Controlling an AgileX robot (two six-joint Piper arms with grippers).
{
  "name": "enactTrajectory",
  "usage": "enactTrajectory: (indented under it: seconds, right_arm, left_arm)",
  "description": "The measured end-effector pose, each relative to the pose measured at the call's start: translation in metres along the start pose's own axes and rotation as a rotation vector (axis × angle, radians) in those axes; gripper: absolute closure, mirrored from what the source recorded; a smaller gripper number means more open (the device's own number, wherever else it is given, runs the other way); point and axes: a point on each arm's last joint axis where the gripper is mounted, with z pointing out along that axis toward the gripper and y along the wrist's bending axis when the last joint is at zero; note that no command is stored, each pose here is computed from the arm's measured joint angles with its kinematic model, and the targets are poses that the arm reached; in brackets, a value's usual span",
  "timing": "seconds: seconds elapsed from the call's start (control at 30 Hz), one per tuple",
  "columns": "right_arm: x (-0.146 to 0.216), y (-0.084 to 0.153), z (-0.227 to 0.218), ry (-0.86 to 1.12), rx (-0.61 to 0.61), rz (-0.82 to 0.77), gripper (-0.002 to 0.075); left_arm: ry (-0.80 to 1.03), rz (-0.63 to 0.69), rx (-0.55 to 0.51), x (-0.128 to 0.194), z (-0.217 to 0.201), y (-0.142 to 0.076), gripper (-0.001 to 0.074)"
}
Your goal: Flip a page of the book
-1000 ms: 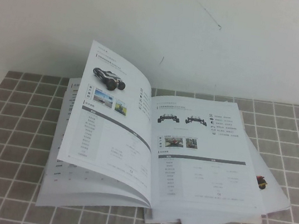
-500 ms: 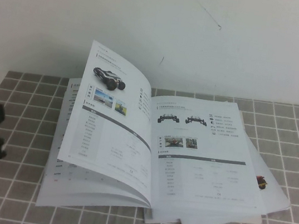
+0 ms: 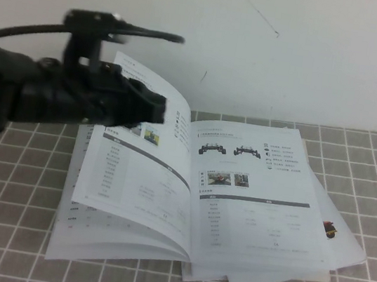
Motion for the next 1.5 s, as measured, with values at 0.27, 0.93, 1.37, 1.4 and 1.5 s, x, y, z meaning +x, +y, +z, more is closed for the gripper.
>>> enactTrajectory:
  seconds: [0.27, 0.93, 1.37, 1.4, 1.5]
  right_arm:
    - [-0.006, 0.022, 0.042, 0.315, -0.087, -0.139, 0.0728]
    - [-0.011, 0.071, 0.142, 0.545, -0.432, -0.159, 0.0460]
    - [-0.005, 0.082, 0.217, 0.660, -0.490, -0.181, 0.0353]
    - [-0.004, 0.083, 0.220, 0.669, -0.496, -0.181, 0.0352]
    - [-0.001, 0.084, 0.227, 0.691, -0.505, -0.178, 0.0352]
  left_arm:
    - [0.238, 0.004, 0.041, 0.050, 0.100, 0.011, 0.0738]
    - [0.347, 0.063, -0.079, 0.062, 0.102, 0.029, 0.0738]
    - [0.450, 0.060, -0.094, 0.074, 0.103, 0.033, 0.0738]
    - [0.456, 0.059, -0.091, 0.074, 0.103, 0.033, 0.0738]
    - [0.479, 0.052, -0.081, 0.079, 0.105, 0.034, 0.0738]
